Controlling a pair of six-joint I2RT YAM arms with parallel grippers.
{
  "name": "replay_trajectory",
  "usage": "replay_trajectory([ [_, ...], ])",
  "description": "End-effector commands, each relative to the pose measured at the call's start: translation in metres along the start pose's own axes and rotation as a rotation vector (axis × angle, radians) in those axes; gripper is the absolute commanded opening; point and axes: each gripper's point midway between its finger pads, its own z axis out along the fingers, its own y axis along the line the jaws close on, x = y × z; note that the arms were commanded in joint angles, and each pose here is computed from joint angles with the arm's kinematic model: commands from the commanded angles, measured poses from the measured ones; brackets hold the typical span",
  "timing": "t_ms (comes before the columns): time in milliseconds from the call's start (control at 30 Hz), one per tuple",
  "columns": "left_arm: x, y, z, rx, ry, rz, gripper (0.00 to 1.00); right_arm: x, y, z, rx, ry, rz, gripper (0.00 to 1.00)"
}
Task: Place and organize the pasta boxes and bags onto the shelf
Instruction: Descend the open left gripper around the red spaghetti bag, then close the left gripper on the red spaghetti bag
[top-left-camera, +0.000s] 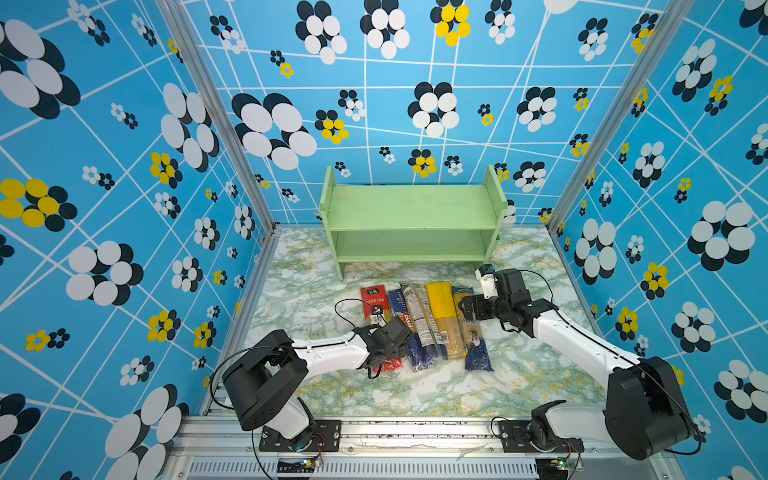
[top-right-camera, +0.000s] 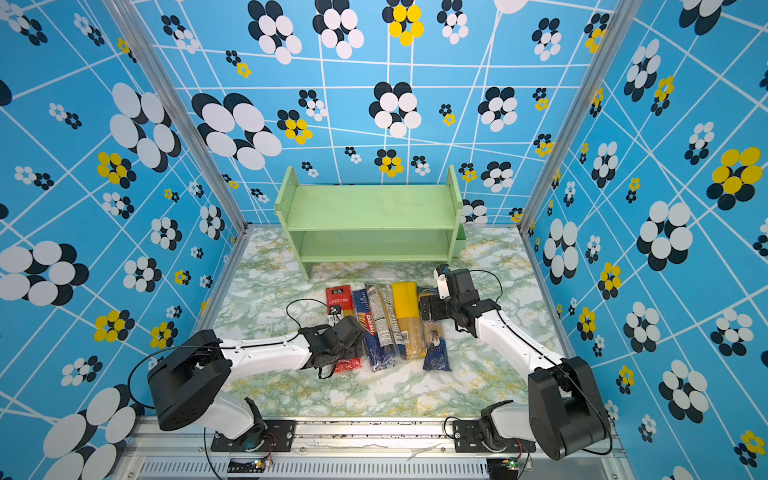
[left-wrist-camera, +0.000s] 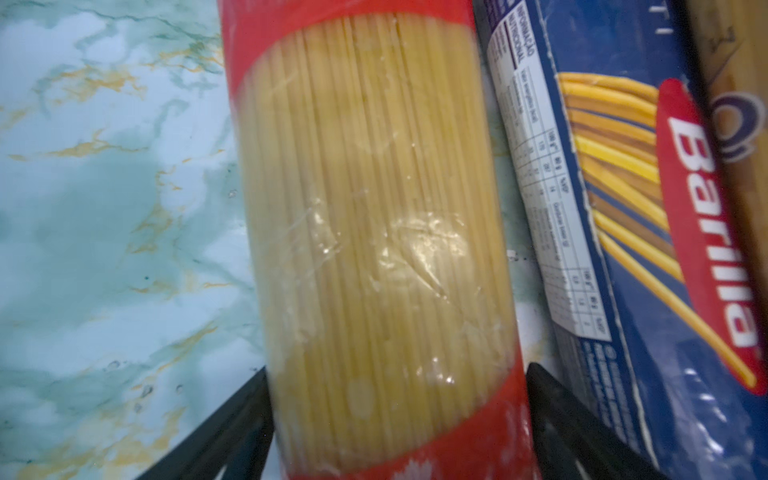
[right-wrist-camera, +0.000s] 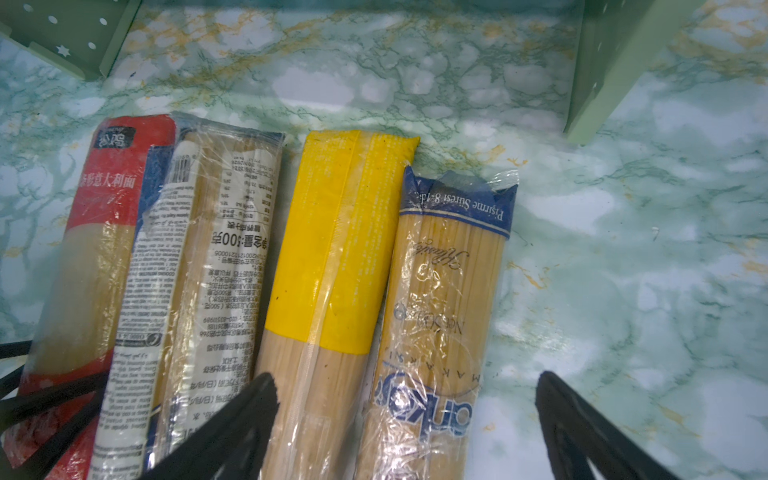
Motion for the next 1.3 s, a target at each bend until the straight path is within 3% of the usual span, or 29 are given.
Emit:
replay_trajectory([
  [0,0.023,0.016,0.007,-0.044,0.068,0.025,0.86,-0.013,0.008,-0.001,-0.028,-0.023,-0.008,0.99],
  [167,0.023,0.024,0.007,-0.069,0.064,0.045,0.74,-0.016,0.01,-0.002,-0.034,-0.028,-0.007,0.99],
  [667,0.004,0.066,0.004,-0.097,0.036,-0.01,0.7,-0.02,0.009,0.001,-0.033,-0.031,0.001,0.99],
  [800,0.007,0.062,0.008,-0.078,0.05,-0.012,0.71,-0.02,0.01,0.002,-0.038,-0.026,0.003,0.99],
  [1100,0.022,0.053,0.011,-0.002,0.062,-0.032,0.84,-0.02,0.011,0.004,-0.04,-0.02,0.003,0.99],
  [1267,0.03,0.055,0.01,-0.009,0.072,-0.03,0.82,-0.021,0.012,0.006,-0.044,-0.018,0.007,0.99],
])
